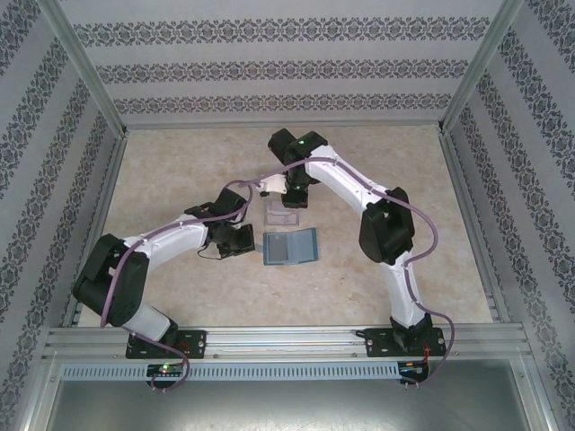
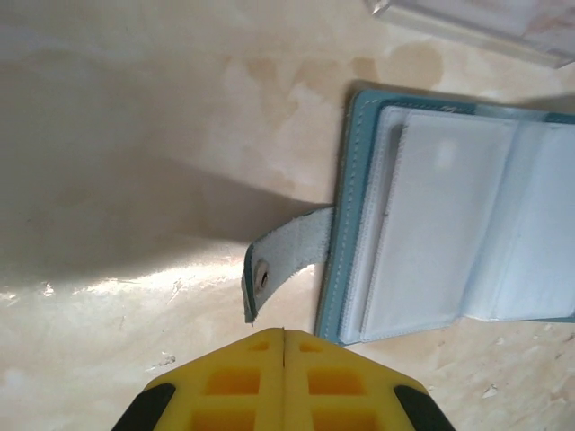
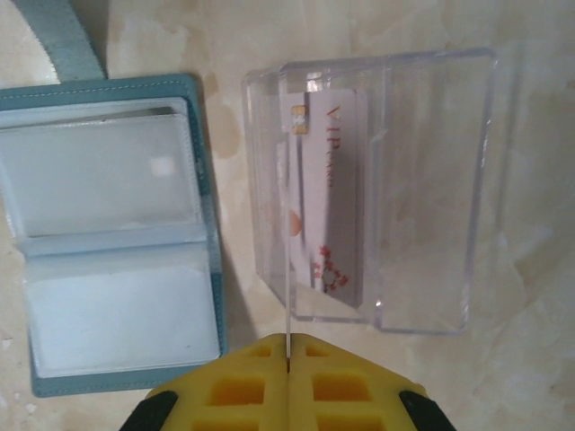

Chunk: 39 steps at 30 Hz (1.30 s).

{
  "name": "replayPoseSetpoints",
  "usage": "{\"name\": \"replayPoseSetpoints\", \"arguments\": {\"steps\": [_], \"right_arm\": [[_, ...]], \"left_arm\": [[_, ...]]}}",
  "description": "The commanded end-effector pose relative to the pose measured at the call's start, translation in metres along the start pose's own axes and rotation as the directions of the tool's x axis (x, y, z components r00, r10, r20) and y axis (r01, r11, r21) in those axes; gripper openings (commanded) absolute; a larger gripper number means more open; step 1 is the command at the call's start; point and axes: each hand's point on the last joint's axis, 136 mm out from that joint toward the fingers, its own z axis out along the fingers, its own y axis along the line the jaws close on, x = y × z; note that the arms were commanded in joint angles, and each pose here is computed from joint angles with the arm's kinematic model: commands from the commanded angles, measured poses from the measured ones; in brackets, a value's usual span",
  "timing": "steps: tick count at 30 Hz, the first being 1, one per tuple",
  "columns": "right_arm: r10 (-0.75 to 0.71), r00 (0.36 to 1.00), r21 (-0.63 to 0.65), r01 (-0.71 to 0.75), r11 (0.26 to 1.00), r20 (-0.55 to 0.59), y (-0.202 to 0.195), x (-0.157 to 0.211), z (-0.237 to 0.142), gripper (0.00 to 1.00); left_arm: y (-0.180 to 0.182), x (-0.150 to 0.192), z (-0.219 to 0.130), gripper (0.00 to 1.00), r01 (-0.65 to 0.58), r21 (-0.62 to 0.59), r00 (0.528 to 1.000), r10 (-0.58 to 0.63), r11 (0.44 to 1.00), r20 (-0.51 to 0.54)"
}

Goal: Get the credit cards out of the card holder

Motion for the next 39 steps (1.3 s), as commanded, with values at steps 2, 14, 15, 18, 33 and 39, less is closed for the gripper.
{"name": "replayPoseSetpoints", "arguments": {"steps": [2, 14, 15, 18, 33, 39], "right_arm": [[-0.045, 0.998, -0.03, 0.043, 0.999, -0.048, -0.004, 0.004, 0.003, 0.0], [-0.088, 0.994, -0.063, 0.084, 0.994, -0.063, -0.009, -0.004, 0.02, 0.0], [-0.088, 0.994, -0.069, 0.083, 0.994, -0.067, -0.009, -0.003, 0.023, 0.0], [-0.088, 0.994, -0.085, 0.082, 0.993, -0.07, -0.007, -0.004, 0.028, 0.0], [-0.074, 0.995, -0.117, 0.066, 0.991, -0.062, -0.002, -0.007, 0.038, 0.15], [-0.06, 0.996, -0.076, 0.056, 0.996, -0.062, -0.007, -0.006, 0.024, 0.16]], "left_arm": [[0.013, 0.0, -0.007, 0.0, 0.029, -0.038, 0.999, -0.029, 0.999, 0.016], [0.021, 0.002, -0.008, 0.0, 0.045, -0.048, 0.999, -0.044, 0.998, 0.015], [0.021, 0.002, -0.008, 0.0, 0.046, -0.048, 0.999, -0.046, 0.998, 0.016], [0.022, 0.003, -0.008, 0.0, 0.05, -0.049, 0.999, -0.049, 0.998, 0.012], [0.025, 0.004, -0.006, 0.0, 0.054, -0.048, 0.999, -0.054, 0.997, 0.009], [0.021, 0.001, -0.006, 0.0, 0.052, -0.035, 0.999, -0.052, 0.998, 0.009]]}}
